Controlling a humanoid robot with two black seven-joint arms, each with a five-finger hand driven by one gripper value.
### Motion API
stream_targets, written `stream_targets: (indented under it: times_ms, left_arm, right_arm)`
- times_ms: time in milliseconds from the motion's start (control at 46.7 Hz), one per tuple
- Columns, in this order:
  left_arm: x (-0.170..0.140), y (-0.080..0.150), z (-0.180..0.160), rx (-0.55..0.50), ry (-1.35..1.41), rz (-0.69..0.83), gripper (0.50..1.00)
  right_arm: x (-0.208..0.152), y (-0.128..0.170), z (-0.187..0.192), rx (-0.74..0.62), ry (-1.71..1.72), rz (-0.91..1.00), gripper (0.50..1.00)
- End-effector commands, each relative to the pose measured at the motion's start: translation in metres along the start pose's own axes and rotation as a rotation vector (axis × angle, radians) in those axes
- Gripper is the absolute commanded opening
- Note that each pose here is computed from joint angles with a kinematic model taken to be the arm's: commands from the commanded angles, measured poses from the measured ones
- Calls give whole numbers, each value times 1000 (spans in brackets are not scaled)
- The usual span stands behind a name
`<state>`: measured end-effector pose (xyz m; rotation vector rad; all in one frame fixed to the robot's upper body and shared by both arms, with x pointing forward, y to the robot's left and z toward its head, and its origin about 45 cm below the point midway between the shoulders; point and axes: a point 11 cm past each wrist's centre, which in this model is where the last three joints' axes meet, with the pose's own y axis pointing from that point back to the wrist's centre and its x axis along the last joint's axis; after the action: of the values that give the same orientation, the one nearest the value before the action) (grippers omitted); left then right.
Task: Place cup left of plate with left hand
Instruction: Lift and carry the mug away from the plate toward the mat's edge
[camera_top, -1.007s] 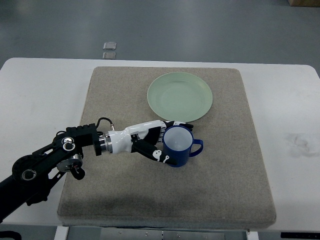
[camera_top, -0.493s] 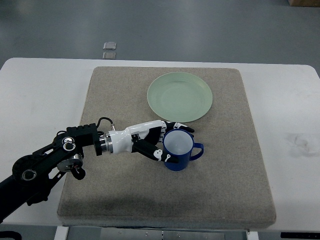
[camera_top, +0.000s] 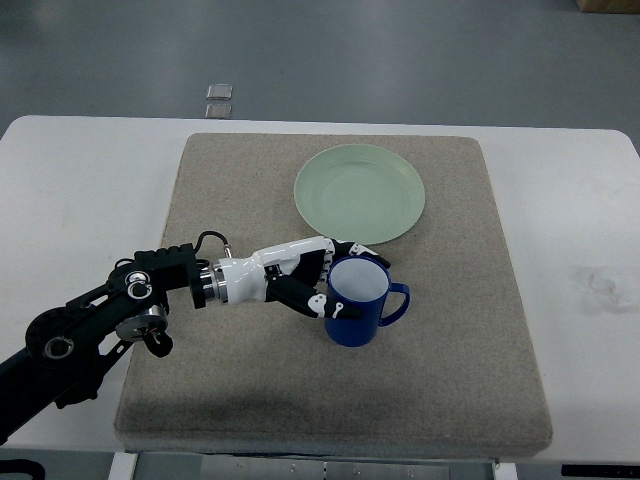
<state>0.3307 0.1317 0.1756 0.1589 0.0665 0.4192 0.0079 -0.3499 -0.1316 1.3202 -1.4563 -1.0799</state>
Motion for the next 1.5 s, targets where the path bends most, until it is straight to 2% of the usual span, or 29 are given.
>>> stream_targets:
  times_ms: [0,171,300,343,407,514,750,900,1285,1478]
  left_arm:
    - [1,-1,3,-9,-4,-1,671]
    - [9,3,19,-62,-26,13,671]
    - [31,16,40,-112,-60,68,662]
    - [40,23,48,-124,-74,93,628]
    - [52,33,57,-140,-90,129,606]
    - [72,55,70,-170,-121,192,500]
    - [93,91,80,-179,-170,264,500]
    - [116,112,82,-191,-153,401,500]
    - [165,165,37,-95,-65,704,500]
    - [170,169,26,-113,-55,784,500]
  right_arm:
    - [0,0,0,0,0,0,932]
    - [0,0,0,0,0,0,932]
    - [0,0,0,0,0,0,932]
    - [0,0,0,0,0,0,932]
    - [0,0,0,0,0,0,932]
    - [0,0,0,0,0,0,932]
    - [0,0,0,0,0,0,932]
    - [0,0,0,0,0,0,932]
    - [0,0,0,0,0,0,932]
    - [0,0,0,0,2,0,932]
